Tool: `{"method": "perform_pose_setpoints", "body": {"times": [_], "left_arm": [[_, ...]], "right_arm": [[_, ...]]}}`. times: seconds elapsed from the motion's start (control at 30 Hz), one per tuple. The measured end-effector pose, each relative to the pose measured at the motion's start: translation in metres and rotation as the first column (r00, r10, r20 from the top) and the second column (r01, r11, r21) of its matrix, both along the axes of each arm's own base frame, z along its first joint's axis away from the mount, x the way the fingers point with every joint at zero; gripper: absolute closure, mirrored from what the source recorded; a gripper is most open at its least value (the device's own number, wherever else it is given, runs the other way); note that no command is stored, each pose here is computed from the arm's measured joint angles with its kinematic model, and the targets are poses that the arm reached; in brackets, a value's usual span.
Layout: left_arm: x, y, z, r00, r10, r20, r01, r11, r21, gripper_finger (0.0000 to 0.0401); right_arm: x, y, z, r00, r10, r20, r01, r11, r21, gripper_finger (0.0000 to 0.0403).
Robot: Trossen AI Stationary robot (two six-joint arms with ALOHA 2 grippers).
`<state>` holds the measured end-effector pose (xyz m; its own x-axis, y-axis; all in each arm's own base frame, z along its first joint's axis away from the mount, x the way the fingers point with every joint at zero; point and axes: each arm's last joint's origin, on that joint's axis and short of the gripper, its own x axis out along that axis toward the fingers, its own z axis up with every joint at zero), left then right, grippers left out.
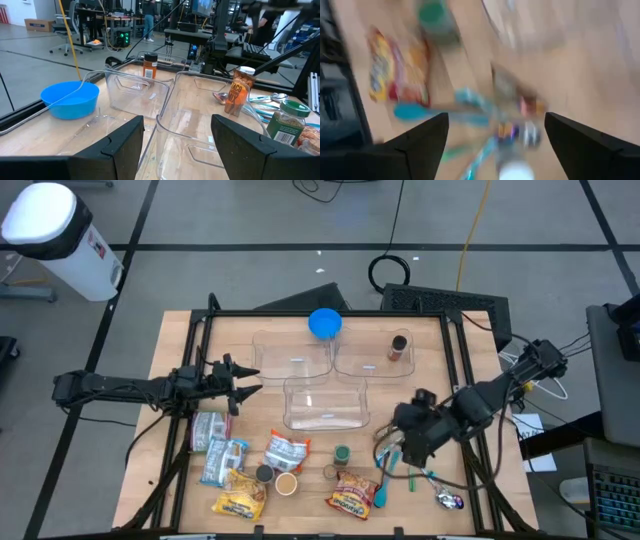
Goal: Pick & Place Food Item
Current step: Put the white seasoning bottle into the top right transparent bin
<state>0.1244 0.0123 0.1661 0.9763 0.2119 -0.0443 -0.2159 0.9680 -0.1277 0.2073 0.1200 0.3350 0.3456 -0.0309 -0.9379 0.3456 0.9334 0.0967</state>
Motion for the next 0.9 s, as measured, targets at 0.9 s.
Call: {"method": "perform_pose_setpoints", "body": {"times": [0.9], "left_arm": [[0.000,0.000,0.000,1.000,0.000,0.000,0.000,1.000,0.000,0.0160]], "right_arm": [[-0.040,-0.011,-0.082,0.904,-0.292,-0.312,0.307,0.952,0.000,0.0085]]}}
